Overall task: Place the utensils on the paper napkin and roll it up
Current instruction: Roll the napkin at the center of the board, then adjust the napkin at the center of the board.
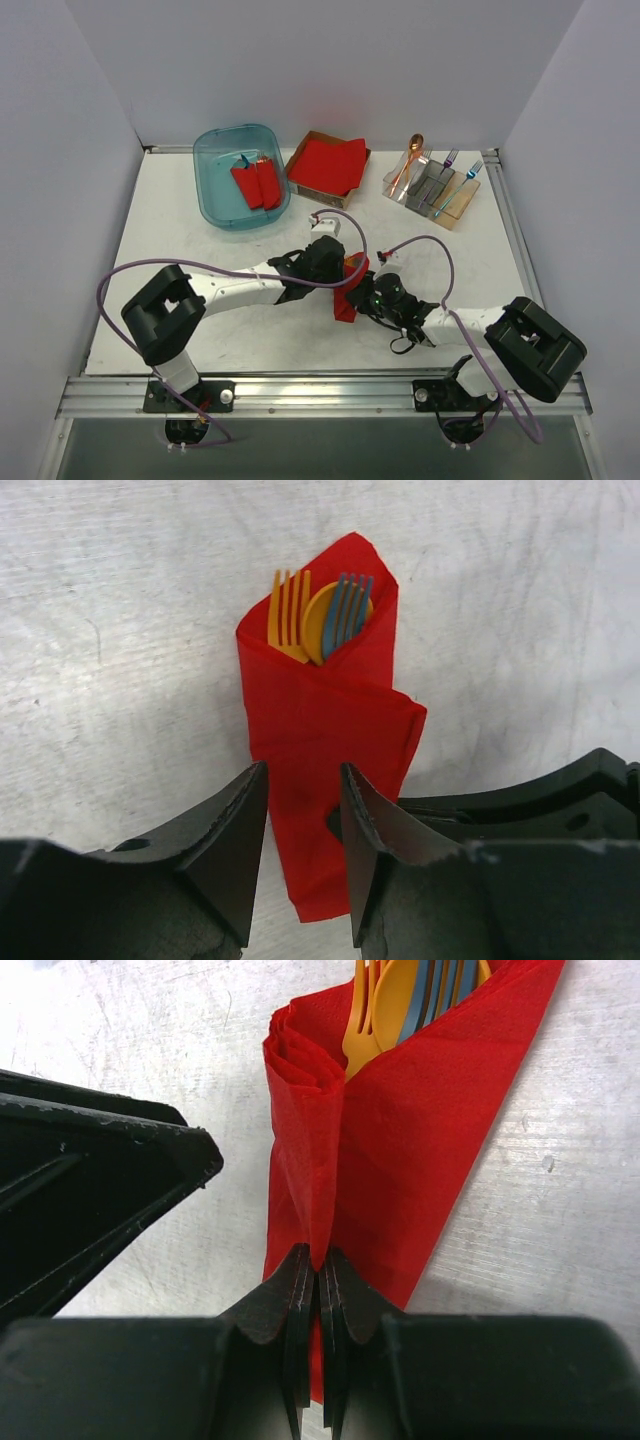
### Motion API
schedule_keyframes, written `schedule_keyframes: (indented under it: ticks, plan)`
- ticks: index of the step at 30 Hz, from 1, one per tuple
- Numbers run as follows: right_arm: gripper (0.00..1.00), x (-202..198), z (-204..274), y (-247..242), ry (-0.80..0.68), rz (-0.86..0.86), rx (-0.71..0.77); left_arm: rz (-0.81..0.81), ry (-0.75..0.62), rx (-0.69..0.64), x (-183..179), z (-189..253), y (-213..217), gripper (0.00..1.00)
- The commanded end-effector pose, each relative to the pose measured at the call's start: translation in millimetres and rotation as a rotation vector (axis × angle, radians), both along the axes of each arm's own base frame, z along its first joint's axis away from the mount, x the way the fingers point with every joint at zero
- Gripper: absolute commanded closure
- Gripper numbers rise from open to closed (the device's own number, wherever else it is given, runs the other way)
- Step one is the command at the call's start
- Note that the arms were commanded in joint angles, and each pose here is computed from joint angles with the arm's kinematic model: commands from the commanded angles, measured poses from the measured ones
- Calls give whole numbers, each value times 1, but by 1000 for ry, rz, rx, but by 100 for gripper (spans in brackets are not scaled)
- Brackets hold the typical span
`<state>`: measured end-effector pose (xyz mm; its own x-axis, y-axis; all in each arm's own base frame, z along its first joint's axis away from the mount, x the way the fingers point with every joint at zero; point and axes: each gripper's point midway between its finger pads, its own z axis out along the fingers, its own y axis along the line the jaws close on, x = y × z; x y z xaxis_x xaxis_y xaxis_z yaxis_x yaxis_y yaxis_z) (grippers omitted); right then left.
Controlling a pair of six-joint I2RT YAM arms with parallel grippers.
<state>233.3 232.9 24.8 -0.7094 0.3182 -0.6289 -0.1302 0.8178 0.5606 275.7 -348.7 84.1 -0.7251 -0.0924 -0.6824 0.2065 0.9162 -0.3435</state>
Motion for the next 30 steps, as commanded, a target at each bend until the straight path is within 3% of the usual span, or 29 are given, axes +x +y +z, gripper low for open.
schedule_keyframes:
  ticks: [1, 15, 30]
  plan:
    - [98, 6, 11, -1, -37, -22, 40, -69, -23, -41, 1, 3, -19, 57]
    - [96, 8, 7, -4, -26, -26, 66, -95, -10, -29, -7, -17, -20, 61]
    - [76, 14, 19, -14, -48, -62, 83, -106, -4, 17, -11, -34, -21, 62]
